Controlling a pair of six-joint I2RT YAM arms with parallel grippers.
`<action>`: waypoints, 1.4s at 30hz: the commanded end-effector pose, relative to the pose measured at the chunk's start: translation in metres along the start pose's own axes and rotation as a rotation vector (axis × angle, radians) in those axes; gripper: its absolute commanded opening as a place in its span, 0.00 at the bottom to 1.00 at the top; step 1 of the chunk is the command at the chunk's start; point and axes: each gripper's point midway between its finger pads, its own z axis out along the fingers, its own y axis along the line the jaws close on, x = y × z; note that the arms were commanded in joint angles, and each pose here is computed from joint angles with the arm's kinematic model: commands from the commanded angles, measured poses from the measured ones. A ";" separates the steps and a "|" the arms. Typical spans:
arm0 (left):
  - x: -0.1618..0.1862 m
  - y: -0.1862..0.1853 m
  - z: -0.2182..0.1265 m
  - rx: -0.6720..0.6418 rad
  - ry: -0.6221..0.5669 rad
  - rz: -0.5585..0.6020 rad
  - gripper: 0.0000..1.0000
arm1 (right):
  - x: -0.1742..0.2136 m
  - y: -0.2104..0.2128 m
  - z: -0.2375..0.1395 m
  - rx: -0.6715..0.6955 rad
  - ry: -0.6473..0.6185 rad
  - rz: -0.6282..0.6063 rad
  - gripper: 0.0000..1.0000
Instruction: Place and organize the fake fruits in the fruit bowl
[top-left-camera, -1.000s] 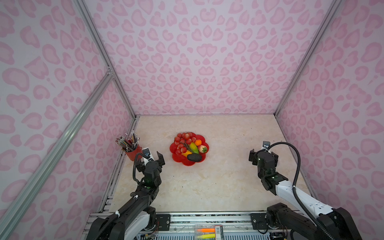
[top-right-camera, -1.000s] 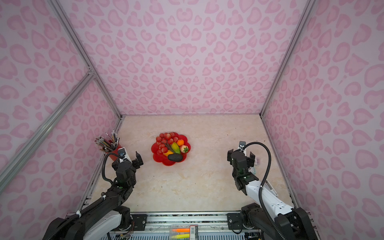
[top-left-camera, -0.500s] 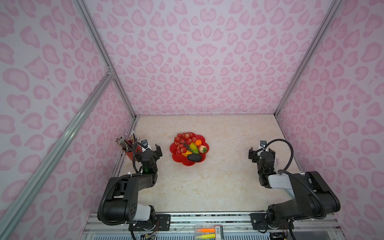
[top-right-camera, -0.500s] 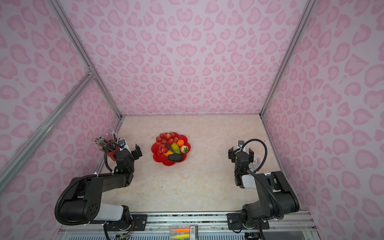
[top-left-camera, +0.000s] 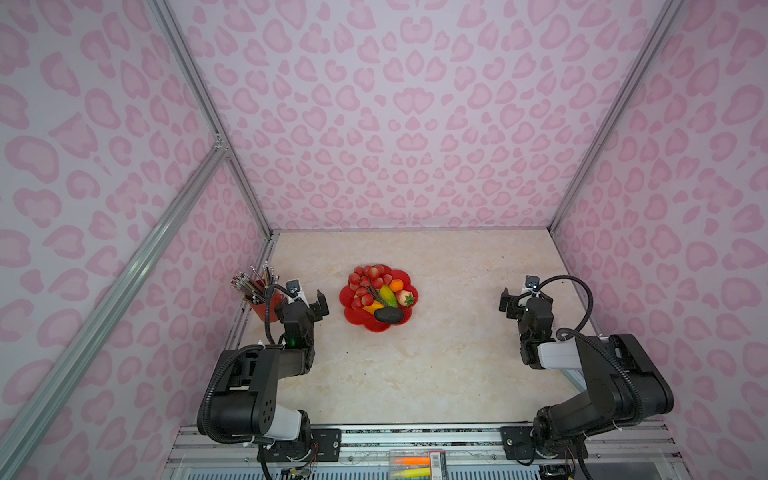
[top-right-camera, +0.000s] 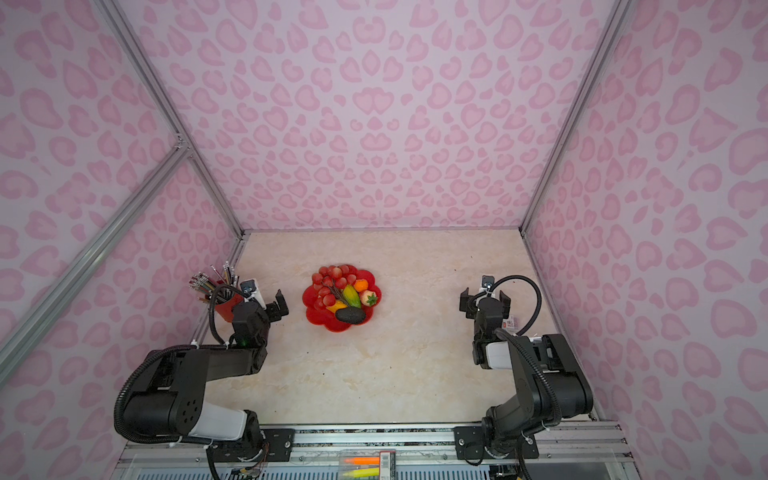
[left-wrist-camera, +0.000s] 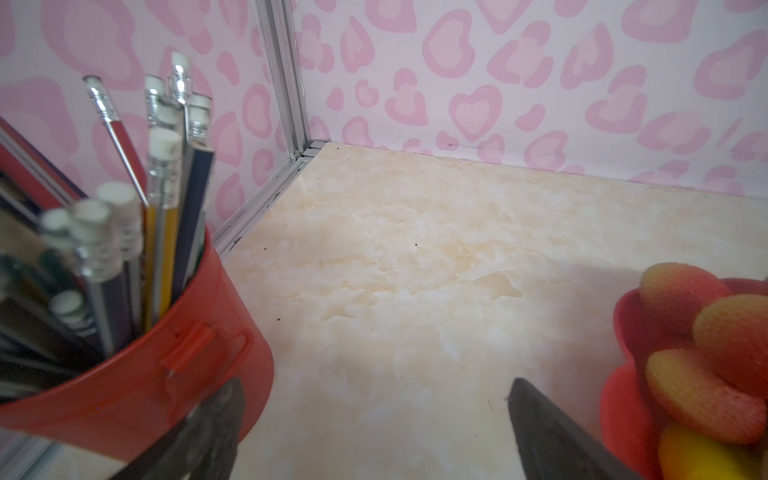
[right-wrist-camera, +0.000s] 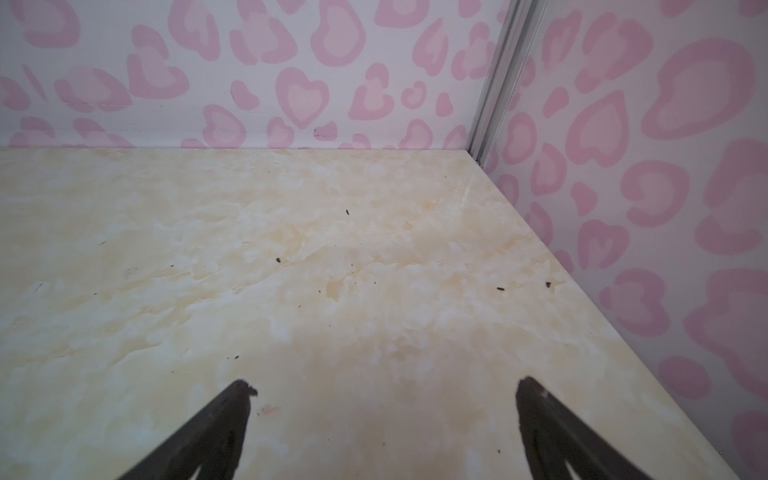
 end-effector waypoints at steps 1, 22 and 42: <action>-0.009 -0.002 0.001 0.012 -0.039 -0.007 0.99 | 0.001 0.000 0.001 0.002 0.009 0.010 0.99; -0.010 -0.002 0.000 0.015 -0.042 -0.008 0.97 | 0.000 -0.016 -0.003 0.068 -0.015 0.067 1.00; -0.010 -0.002 0.000 0.015 -0.041 -0.008 0.97 | 0.002 -0.005 0.002 0.010 0.013 0.035 1.00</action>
